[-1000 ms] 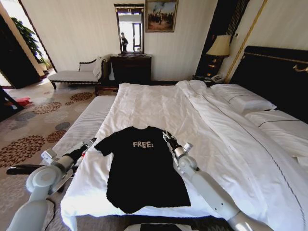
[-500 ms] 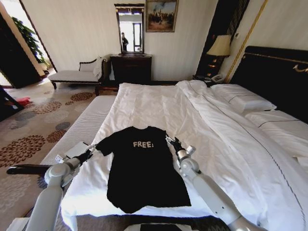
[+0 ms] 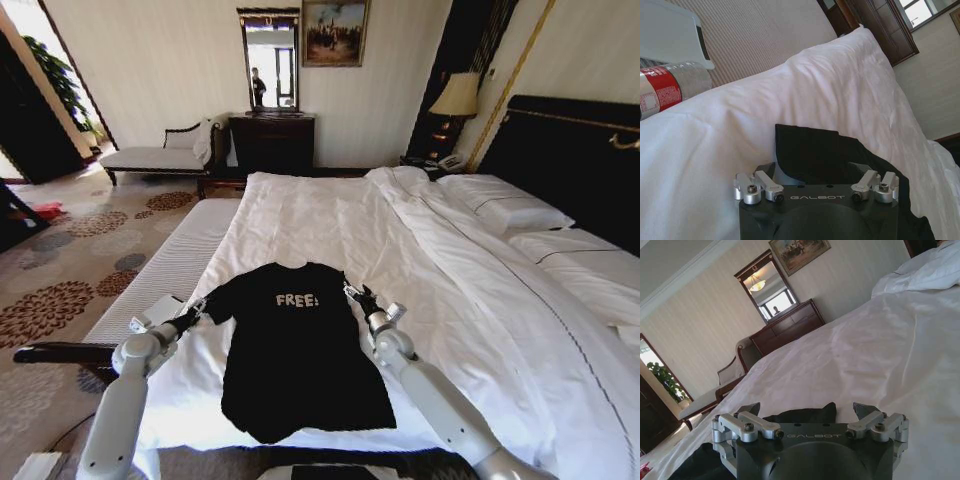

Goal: Fold the clothes on the bed.

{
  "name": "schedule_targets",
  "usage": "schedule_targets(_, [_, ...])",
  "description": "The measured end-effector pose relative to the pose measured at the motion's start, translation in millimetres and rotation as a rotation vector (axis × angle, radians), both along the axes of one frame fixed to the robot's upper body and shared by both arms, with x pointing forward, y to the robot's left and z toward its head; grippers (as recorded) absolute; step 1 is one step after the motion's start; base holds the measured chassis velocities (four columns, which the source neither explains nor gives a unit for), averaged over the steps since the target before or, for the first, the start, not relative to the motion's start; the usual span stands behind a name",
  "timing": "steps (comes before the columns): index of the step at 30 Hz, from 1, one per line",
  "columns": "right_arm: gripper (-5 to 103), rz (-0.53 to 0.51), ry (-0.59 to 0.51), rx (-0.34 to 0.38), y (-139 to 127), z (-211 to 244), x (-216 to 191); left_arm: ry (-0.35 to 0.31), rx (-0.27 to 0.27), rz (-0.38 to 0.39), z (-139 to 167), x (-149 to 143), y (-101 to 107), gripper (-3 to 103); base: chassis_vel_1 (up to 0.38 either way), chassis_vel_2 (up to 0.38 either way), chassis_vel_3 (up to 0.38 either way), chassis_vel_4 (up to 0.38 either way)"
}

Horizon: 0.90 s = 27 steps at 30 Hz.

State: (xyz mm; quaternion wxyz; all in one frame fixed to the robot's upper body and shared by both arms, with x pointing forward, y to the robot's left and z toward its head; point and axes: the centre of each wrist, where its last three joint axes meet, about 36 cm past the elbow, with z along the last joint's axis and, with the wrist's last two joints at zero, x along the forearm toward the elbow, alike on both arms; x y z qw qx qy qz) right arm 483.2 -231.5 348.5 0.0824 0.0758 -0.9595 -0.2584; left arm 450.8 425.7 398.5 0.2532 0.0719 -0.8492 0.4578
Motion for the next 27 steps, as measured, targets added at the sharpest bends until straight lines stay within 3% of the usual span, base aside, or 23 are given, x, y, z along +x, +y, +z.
schedule_targets(1, [100,0.0,0.0,0.0,0.0,0.0,0.0,0.0,0.0,0.0,0.0,0.0,0.0,85,0.0,0.0,0.0,0.0])
schedule_targets(4, [100,-0.002,0.008,0.002,0.5,-1.6,-0.1,0.002,0.01,0.007,-3.5,2.9,0.2,69,0.0,0.0,0.0,0.0])
schedule_targets(6, [100,-0.003,0.009,0.002,0.7,-1.9,-0.1,0.001,0.011,0.008,-3.9,3.3,0.2,69,0.0,0.0,0.0,0.0])
schedule_targets(9, [100,-0.009,0.019,-0.001,-0.6,-3.5,-0.1,-0.009,0.027,0.012,-4.6,5.0,0.3,53,0.0,0.0,0.0,0.0])
schedule_targets(13, [100,-0.017,0.03,-0.006,-1.7,-4.0,0.1,-0.021,0.046,0.015,-4.2,4.7,1.8,42,0.0,0.0,0.0,0.0])
schedule_targets(14, [100,-0.019,0.033,-0.007,-1.9,-4.3,0.3,-0.027,0.046,0.018,-3.4,4.2,3.2,31,0.0,0.0,0.0,0.0])
schedule_targets(16, [100,-0.021,0.035,-0.008,-2.1,-4.6,0.5,-0.033,0.045,0.019,-2.7,3.8,4.2,31,0.0,0.0,0.0,0.0])
schedule_targets(20, [100,-0.033,0.05,-0.011,-0.8,-5.0,1.3,-0.061,0.046,0.02,-0.6,3.0,6.7,10,0.0,0.0,0.0,0.0])
schedule_targets(27, [100,-0.052,0.071,-0.022,-3.1,-6.4,1.7,-0.085,0.046,0.014,1.9,2.2,6.2,0,0.0,0.0,0.0,0.0])
